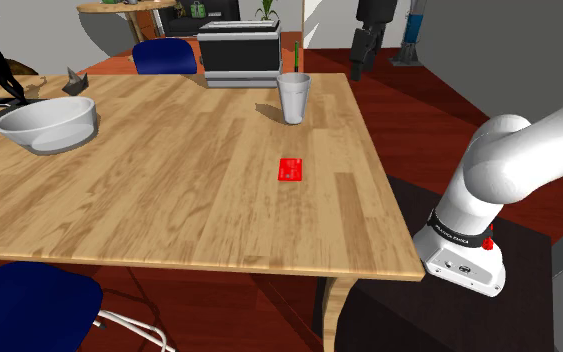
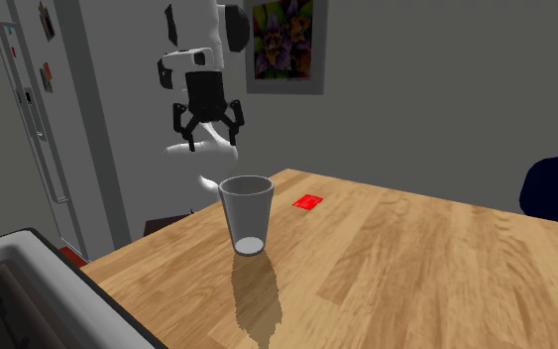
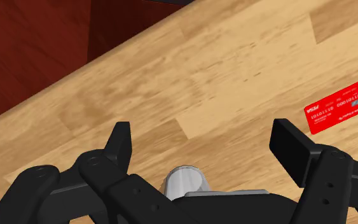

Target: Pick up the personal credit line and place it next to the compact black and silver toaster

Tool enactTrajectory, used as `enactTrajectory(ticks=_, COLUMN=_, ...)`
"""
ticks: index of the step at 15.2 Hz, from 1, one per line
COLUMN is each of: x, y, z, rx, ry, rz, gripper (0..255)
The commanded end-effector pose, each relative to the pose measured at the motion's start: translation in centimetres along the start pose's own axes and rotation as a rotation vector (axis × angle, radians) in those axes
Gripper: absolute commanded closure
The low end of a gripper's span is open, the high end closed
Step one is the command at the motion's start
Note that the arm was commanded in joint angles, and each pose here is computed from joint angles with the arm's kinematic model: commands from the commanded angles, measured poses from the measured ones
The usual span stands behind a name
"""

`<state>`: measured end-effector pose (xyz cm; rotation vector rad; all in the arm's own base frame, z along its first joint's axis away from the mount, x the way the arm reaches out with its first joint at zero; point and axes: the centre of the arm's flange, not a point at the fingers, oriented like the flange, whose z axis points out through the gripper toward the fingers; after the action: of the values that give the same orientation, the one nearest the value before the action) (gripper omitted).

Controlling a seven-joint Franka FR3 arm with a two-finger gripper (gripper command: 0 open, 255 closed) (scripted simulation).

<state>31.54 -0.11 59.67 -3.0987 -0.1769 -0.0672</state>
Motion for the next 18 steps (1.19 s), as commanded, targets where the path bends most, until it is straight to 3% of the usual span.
enactTrajectory(ticks=1, x=0.0, y=0.0, z=0.0, rx=0.0, ry=0.0, rz=0.0, gripper=0)
enactTrajectory(ticks=10, x=-3.5, y=-13.7, z=5.6, rx=-0.159, ry=0.217, rz=0.438, gripper=0)
enactTrajectory(ticks=18, x=-0.4, y=-24.9, z=12.4, rx=-0.3, ry=0.41, rz=0.827, gripper=0)
